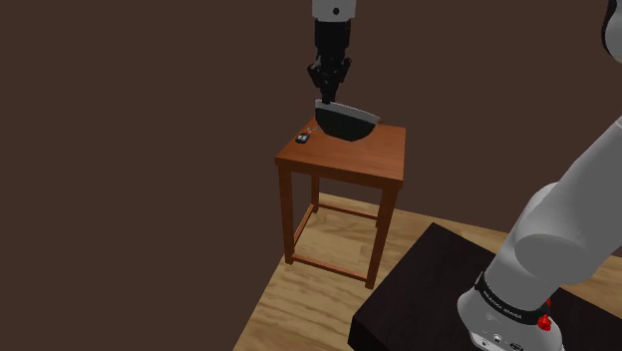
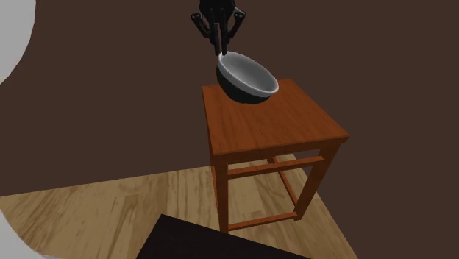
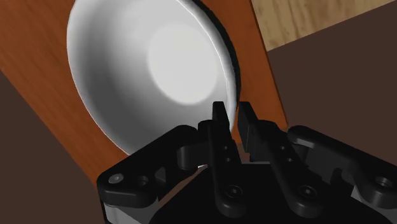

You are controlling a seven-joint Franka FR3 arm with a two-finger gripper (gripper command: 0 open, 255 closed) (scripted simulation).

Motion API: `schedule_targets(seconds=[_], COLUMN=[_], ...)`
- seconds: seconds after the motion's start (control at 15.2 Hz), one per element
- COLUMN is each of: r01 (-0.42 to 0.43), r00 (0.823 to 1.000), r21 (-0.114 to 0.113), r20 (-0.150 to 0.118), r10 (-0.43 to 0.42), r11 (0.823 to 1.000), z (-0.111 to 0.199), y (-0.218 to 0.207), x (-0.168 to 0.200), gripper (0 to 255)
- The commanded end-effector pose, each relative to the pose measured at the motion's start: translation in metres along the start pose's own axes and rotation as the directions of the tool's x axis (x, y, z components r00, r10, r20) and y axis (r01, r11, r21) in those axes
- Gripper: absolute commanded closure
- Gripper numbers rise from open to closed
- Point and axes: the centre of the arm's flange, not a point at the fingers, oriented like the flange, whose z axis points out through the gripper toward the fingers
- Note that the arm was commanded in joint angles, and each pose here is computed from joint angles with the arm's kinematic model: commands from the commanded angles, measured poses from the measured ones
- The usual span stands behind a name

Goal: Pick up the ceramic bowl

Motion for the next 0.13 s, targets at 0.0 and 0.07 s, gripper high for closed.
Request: schedule_targets(seconds=[0.0,0.07], r01=[0.0,0.0], r00=[1.0,1.0], r21=[0.0,0.0], r20=[0.0,0.0], r10=[0.0,0.0], r11=[1.0,1.0], z=[-0.0073,-0.0073], y=[0.0007,0.0006], x=[0.0003,0.0004], gripper=[255,255])
